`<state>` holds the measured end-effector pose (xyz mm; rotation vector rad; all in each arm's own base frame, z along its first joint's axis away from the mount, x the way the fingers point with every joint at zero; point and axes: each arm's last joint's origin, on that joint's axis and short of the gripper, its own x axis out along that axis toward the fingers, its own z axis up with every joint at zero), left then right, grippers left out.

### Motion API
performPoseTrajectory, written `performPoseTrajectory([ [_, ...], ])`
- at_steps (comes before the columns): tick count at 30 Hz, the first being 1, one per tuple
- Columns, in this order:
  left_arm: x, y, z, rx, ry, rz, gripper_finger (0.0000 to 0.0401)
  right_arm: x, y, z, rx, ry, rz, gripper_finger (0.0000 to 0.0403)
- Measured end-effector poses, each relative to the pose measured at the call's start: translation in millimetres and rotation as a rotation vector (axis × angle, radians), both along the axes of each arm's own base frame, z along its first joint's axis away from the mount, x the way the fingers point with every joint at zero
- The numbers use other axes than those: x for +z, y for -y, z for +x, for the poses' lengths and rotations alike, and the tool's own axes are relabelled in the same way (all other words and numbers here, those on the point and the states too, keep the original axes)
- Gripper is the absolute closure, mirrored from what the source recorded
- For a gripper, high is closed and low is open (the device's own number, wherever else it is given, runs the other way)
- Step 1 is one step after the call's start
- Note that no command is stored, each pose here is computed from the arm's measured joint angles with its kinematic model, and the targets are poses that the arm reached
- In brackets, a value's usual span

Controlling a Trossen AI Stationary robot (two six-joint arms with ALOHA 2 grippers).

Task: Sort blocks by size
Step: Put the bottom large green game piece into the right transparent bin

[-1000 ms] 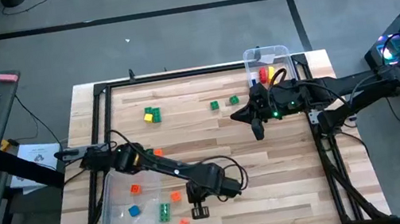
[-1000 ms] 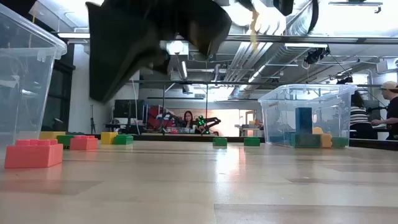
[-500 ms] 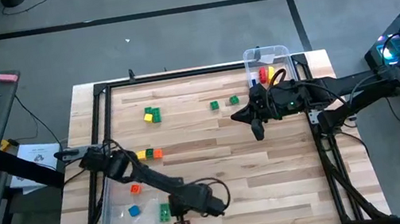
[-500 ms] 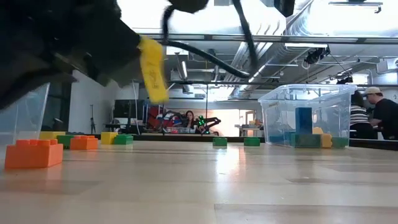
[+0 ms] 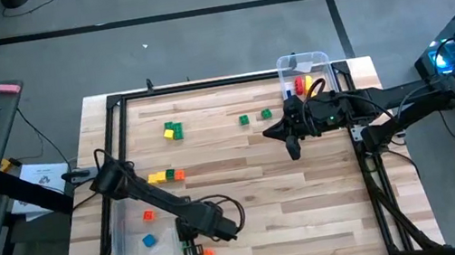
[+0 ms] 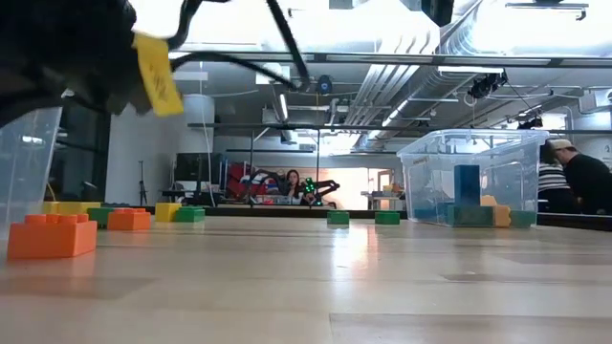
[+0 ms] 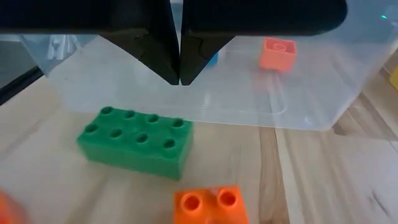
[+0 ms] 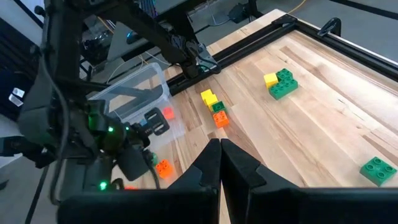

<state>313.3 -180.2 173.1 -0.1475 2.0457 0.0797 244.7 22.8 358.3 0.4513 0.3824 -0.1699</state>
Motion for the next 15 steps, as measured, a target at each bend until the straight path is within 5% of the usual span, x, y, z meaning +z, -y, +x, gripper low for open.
performPoseTrajectory([
  [15,-21,11,13,0.122,0.167,-0.107,0.0401,0,0,0,-0.006,-0.001,0.001,0.0403],
])
